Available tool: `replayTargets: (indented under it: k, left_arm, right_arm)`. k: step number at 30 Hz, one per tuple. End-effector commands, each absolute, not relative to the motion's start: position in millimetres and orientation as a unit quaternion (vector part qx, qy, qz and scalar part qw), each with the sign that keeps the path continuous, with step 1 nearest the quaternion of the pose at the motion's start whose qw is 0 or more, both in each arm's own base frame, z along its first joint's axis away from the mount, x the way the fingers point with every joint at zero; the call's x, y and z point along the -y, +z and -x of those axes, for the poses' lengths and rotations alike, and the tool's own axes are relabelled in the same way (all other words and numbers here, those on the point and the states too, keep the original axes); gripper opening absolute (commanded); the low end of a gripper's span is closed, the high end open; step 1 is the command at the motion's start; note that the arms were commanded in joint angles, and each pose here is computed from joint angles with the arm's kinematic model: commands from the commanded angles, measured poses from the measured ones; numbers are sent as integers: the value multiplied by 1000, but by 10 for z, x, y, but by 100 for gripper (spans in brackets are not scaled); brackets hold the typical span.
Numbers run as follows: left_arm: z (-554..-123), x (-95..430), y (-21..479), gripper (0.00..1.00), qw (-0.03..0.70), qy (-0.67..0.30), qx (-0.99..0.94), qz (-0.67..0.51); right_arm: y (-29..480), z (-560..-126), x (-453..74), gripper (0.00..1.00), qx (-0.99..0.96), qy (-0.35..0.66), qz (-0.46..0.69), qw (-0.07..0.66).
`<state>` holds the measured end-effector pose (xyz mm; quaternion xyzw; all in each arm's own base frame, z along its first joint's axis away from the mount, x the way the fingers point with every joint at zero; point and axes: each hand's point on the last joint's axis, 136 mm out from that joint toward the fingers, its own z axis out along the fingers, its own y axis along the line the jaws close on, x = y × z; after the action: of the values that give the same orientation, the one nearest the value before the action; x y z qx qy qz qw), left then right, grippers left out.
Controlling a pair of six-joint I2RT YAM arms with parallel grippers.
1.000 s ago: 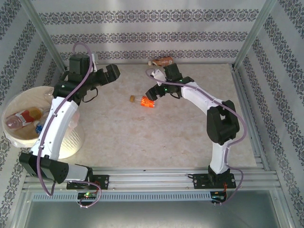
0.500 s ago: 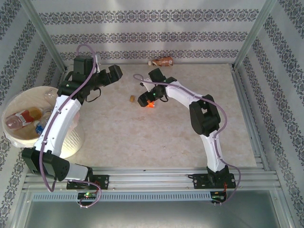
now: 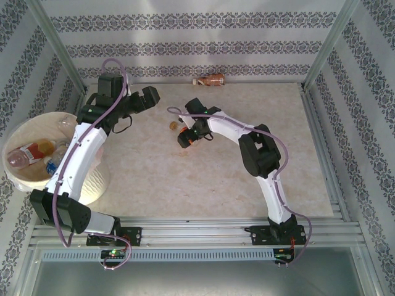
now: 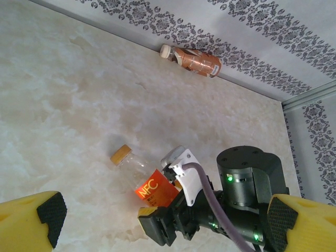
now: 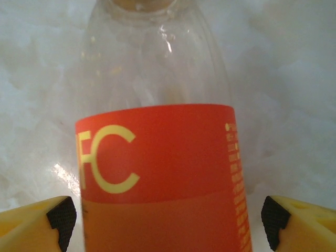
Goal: Put the plastic bottles in the bin
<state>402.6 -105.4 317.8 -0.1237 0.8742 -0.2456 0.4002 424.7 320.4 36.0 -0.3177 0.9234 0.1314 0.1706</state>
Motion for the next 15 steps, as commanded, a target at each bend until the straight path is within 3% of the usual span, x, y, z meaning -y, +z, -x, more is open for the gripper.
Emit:
replayTargets:
  k: [1,15]
  left_arm:
    - [-4062,1128,3168,100,401,-256,-872,116]
    - [-4058,1026,3101,100,411,-239,-868,142]
  right_arm:
    - [247,-4275,-3154,89,-936,103,291,172]
    - [644,-4309,-3218,49,-913,125,288,262]
